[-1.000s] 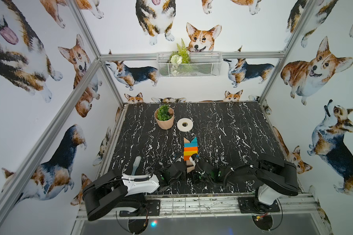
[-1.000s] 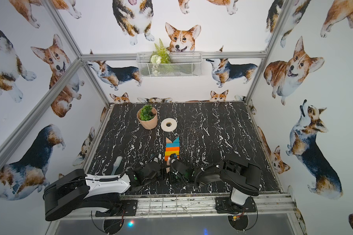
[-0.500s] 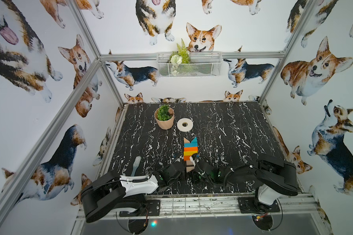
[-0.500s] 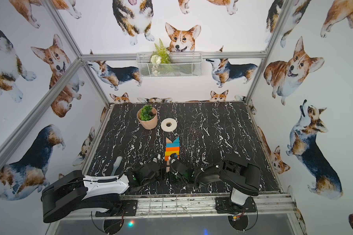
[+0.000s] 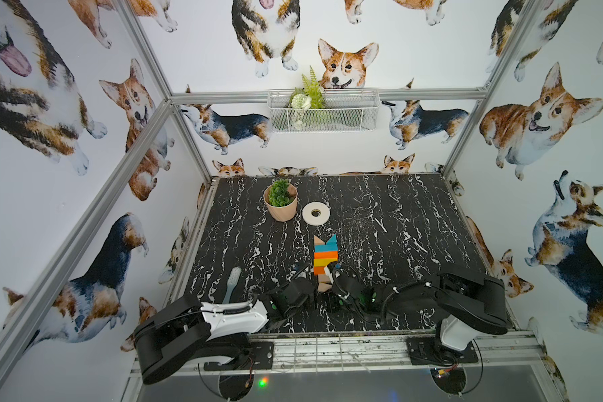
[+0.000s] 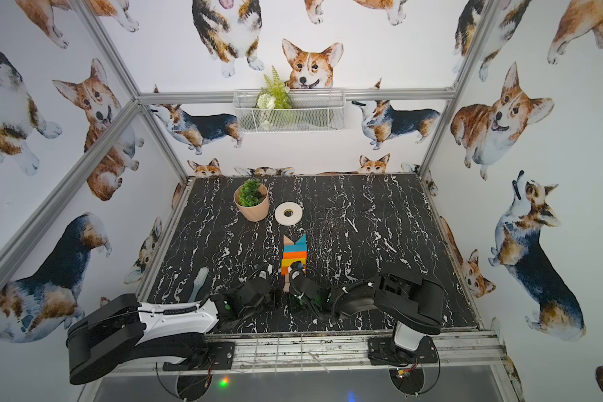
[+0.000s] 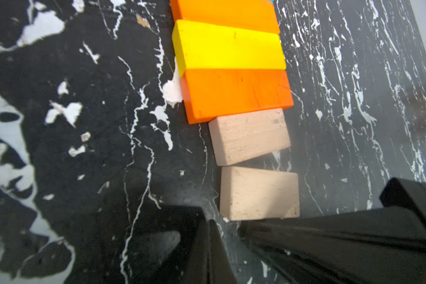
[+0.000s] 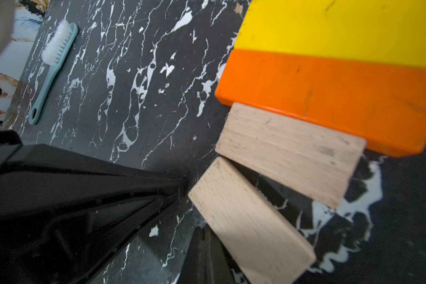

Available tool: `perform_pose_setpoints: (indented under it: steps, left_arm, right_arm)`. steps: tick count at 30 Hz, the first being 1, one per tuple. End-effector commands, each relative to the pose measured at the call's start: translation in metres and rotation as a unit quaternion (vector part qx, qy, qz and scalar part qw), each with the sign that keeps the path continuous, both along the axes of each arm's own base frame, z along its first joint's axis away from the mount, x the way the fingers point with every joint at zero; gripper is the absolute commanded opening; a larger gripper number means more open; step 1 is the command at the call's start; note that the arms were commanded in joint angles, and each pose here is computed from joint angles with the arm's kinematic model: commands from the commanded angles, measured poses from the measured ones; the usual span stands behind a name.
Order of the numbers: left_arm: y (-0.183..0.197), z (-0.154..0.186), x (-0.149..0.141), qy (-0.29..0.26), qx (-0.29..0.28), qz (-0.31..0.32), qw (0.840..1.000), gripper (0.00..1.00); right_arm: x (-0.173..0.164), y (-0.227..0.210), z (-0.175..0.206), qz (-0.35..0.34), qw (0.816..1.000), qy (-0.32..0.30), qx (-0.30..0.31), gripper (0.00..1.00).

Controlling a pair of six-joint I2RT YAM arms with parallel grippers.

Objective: Assemble a carrot with building blocks
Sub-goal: Assemble the building block at the center of the board.

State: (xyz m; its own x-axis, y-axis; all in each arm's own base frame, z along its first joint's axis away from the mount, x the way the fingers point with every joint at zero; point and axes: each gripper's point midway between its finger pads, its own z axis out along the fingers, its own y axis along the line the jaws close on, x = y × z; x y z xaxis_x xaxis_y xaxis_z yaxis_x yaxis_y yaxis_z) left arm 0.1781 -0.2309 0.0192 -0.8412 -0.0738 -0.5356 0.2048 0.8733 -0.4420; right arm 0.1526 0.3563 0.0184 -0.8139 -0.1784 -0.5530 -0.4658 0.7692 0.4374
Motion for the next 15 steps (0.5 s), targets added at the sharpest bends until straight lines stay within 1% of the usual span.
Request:
perform_pose_setpoints:
  steps: [1,6,15]
  left_arm:
    - [0.003,-0.002,0.001,0.000,0.005,0.005,1.000,0.00]
    - [0.001,-0.003,0.002,0.000,0.003,0.005,1.000,0.00]
    - [0.000,-0.005,0.001,0.003,0.004,0.002,1.000,0.00]
  right_arm:
    - [-0.006,-0.025,-0.014,-0.004,0.998,0.009,-0.055,0.00]
    - [-0.003,-0.035,-0.011,-0.015,0.998,-0.002,-0.062,0.00]
    - [-0.002,-0.033,-0.014,-0.014,0.998,0.000,-0.063,0.00]
